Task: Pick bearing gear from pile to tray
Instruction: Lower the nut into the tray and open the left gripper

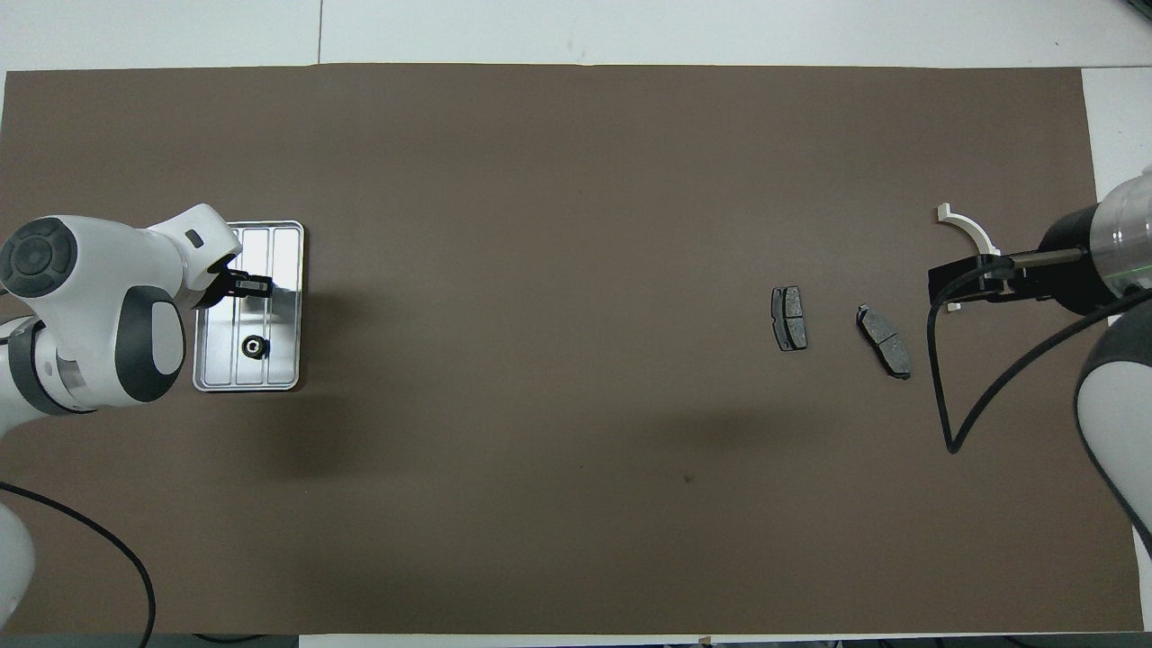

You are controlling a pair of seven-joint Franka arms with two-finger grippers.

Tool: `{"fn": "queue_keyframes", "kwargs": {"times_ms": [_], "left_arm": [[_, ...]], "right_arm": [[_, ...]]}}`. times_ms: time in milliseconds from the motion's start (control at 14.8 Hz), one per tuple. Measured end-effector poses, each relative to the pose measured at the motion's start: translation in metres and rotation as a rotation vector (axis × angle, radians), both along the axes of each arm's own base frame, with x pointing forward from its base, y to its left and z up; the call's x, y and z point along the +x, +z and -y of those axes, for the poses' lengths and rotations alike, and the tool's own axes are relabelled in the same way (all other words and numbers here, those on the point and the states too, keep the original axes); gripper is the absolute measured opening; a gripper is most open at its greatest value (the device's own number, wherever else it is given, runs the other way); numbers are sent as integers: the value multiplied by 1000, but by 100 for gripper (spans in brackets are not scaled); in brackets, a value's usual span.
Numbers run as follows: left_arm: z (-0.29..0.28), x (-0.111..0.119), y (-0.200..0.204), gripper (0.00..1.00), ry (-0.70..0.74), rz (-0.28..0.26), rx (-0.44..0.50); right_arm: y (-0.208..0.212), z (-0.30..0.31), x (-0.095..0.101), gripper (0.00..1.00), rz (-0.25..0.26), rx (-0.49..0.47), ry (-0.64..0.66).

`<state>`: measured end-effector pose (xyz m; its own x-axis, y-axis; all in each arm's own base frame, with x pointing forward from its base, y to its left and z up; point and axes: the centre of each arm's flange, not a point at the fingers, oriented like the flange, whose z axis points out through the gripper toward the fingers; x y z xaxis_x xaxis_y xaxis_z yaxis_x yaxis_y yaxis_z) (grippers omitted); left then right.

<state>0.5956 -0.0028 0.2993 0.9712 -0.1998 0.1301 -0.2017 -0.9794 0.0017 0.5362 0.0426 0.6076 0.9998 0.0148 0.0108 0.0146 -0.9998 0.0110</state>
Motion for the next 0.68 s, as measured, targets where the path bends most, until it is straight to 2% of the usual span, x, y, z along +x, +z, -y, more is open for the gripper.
{"fn": "queue_keyframes", "kwargs": {"times_ms": [203, 406, 676], "left_arm": [[1, 5, 10, 65, -2, 2, -1], [1, 15, 50, 99, 2, 1, -5], [1, 12, 116, 100, 85, 24, -19]], "right_arm": [[0, -2, 0, 100, -2, 24, -1], [1, -3, 0, 100, -1, 27, -2], [1, -3, 0, 100, 1, 27, -2]]}}
